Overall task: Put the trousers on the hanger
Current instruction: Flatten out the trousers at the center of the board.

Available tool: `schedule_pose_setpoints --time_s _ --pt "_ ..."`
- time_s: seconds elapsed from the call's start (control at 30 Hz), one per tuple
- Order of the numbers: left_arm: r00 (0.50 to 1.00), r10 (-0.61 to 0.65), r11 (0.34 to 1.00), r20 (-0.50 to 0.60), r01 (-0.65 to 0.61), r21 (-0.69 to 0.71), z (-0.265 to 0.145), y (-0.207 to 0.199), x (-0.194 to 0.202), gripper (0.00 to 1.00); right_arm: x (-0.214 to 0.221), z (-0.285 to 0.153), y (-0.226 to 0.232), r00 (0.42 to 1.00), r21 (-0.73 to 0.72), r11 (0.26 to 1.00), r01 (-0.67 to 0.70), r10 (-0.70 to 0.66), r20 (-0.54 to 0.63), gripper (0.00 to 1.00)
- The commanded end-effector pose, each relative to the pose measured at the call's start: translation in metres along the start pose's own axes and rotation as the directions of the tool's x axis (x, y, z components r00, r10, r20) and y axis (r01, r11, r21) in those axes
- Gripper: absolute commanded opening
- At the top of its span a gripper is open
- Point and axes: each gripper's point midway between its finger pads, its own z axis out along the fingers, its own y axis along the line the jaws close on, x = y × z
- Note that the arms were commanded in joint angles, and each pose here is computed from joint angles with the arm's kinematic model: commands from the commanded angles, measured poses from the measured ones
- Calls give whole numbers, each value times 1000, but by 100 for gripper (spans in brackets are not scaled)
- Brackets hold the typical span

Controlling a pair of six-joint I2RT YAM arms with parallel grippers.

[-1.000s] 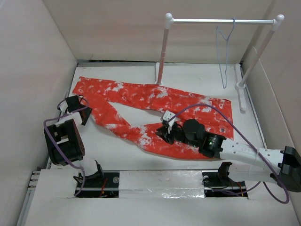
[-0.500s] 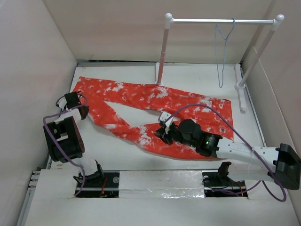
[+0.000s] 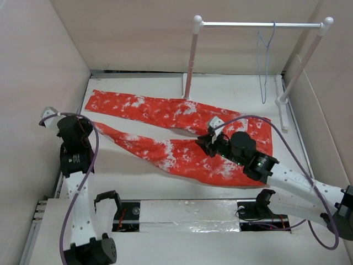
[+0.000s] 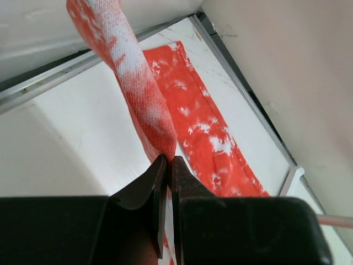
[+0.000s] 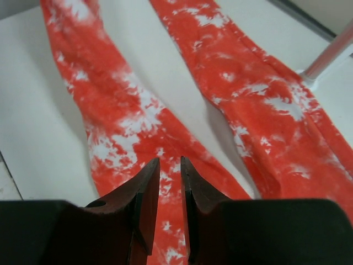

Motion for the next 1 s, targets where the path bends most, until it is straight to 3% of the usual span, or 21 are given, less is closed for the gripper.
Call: schedule_pose_setpoints --time_s 0.0,0.2,0.33,0.4,0.43,0.47,0.53,0.7,0.83,0.97 --pt "995 95 994 -41 -97 -49 -21 21 9 0 -16 -14 -6 999 -9 1000 -9 10 52 28" --pt "983 135 989 -127 -142 -47 -17 36 39 0 -9 -25 -49 998 139 989 -59 58 16 33" --pt "969 148 976 -199 -176 -127 19 46 54 0 -1 -30 -71 994 194 975 -106 106 14 37" --pt "971 126 982 -205 -152 -115 38 39 55 0 3 -36 -84 993 235 965 -117 115 20 30" --pt "962 119 979 -245 -155 -132 55 39 61 0 3 -39 -88 993 248 961 -119 116 26 24" --pt "963 104 980 -250 -142 -140 66 35 61 0 4 -43 -91 987 267 951 -158 152 43 11" --pt "952 97 973 -290 -152 -176 97 32 68 0 6 -51 -105 984 319 931 -177 167 60 0" --pt "928 94 946 -360 -196 -258 156 29 77 0 41 -73 -148 964 519 816 -255 254 75 0" --pt "917 124 934 -380 -237 -267 192 18 93 0 64 -92 -182 942 641 703 -308 322 99 9" --pt "905 141 922 -402 -268 -281 219 23 106 0 95 -110 -206 904 709 601 -369 410 124 46"
